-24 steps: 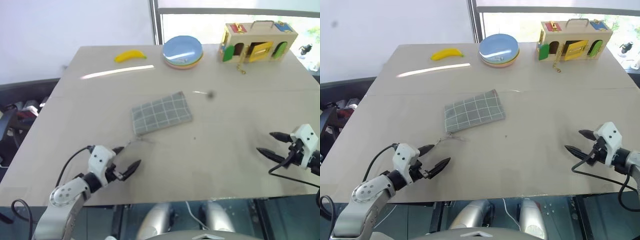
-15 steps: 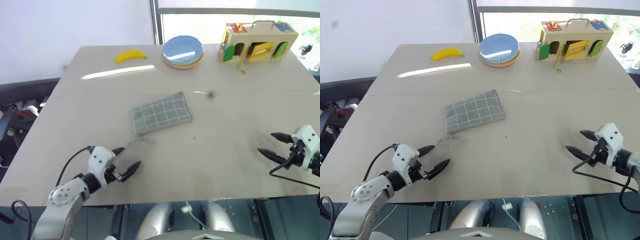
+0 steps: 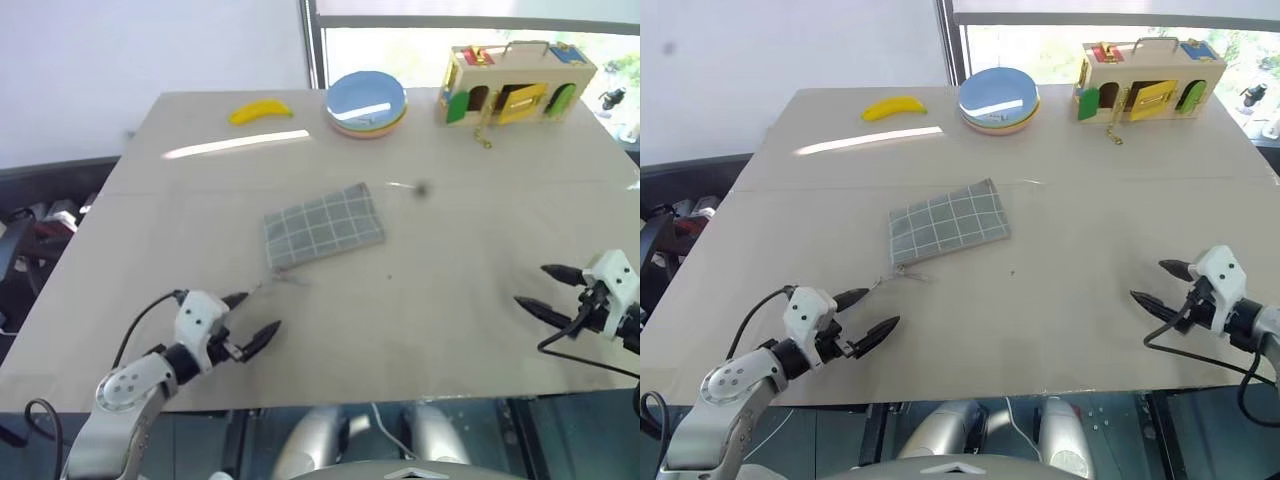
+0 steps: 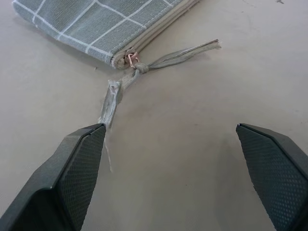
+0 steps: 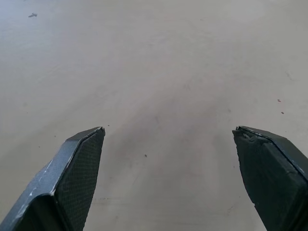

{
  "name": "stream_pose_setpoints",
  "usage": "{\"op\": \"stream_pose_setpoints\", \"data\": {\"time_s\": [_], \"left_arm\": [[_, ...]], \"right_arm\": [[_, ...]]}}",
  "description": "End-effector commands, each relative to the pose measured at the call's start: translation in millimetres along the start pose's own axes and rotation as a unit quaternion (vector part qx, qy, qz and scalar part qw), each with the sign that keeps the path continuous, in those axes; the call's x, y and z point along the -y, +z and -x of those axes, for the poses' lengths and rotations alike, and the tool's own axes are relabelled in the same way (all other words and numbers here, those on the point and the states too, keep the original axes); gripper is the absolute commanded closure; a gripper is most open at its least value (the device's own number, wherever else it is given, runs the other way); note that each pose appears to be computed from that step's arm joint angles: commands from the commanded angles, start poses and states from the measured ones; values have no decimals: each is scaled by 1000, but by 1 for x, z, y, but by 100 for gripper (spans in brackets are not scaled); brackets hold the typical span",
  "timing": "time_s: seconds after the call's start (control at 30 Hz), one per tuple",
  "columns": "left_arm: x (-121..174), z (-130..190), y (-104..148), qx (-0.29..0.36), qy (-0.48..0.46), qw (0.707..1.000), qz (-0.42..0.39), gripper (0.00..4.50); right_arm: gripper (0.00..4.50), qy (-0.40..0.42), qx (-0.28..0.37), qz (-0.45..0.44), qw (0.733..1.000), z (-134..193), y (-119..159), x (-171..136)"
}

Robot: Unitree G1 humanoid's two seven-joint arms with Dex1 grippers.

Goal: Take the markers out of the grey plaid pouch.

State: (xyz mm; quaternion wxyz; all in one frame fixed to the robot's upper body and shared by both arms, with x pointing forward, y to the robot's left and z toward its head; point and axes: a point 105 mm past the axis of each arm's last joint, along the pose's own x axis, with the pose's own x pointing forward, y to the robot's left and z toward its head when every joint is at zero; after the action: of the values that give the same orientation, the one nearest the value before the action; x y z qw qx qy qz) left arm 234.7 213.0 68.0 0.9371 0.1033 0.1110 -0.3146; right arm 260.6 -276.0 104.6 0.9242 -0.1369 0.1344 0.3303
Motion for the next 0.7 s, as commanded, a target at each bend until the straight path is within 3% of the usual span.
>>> {"op": "stream_pose_setpoints", "data": {"time_s": [0.03,0.2,0.37,0.5,0.7], "left_arm": [[-13,4,18,35,22,999,-35,0],[-37,13,41,61,49,990,-116,0],[-64,16,36,29,37,971,-233,0],[-73,-2,31,20,13,954,-300,0],[-75,-50,53,76,12,910,-407,0]], "right_arm": [[12,18,35,10,999,-1,20,-9],[12,48,49,0,998,-7,31,-26],[12,68,59,-4,996,-11,41,-37],[12,99,101,-34,989,-17,61,-52],[12,184,139,-68,971,-24,90,-92]]}}
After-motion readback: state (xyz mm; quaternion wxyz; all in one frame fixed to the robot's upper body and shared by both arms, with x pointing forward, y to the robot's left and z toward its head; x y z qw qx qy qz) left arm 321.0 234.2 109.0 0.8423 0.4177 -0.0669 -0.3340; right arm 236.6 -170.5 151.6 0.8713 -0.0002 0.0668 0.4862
